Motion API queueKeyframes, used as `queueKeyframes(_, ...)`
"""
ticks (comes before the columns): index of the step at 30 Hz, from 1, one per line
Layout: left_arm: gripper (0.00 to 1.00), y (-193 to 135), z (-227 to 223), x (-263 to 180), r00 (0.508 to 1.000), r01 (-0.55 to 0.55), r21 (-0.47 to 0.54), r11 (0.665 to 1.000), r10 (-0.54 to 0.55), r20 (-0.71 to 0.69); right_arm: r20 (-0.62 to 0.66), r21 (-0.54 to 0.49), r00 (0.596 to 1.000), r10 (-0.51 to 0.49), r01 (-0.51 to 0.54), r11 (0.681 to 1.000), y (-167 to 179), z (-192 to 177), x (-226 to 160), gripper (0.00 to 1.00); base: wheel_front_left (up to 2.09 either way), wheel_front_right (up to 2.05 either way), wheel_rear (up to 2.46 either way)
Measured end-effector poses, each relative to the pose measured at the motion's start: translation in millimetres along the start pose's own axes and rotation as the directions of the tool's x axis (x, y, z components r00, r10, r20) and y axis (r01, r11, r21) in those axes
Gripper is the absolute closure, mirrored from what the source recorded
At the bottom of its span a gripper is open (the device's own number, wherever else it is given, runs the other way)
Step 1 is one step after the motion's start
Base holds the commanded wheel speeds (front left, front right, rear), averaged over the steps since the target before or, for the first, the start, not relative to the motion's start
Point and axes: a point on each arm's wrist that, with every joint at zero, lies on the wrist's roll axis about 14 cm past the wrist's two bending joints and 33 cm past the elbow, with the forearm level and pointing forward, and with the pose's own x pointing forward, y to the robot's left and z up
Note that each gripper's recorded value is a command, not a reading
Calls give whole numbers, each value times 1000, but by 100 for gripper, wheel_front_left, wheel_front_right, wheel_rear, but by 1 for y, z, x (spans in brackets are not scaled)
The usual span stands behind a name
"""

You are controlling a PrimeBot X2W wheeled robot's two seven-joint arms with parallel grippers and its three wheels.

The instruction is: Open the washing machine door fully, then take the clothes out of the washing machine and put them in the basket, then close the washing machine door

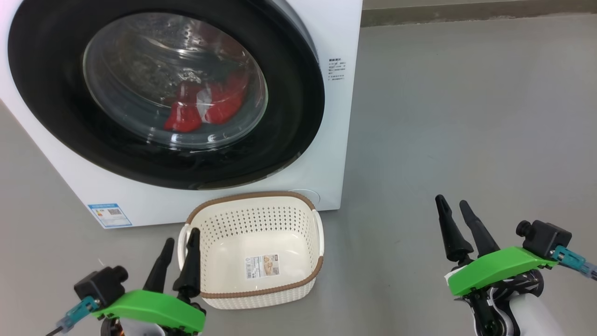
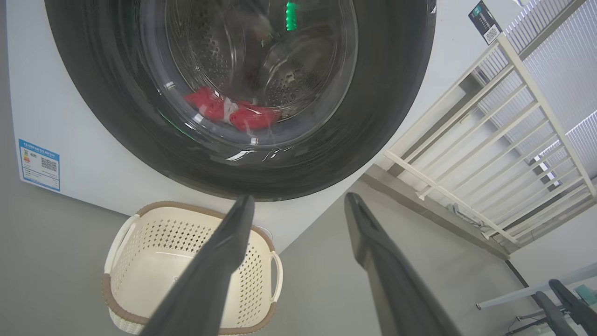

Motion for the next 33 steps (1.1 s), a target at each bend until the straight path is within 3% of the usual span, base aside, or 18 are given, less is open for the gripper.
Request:
queueKeyframes(19,0,-21,8,8,997,55,216,975,-65,40,53,-265,997,58,-42,963,12,18,9,0,0,0,0)
queueKeyframes(33,0,-39,16,14,988,96,382,919,-135,77,61,-431,990,128,-89,898,28,23,15,0,0,0,0)
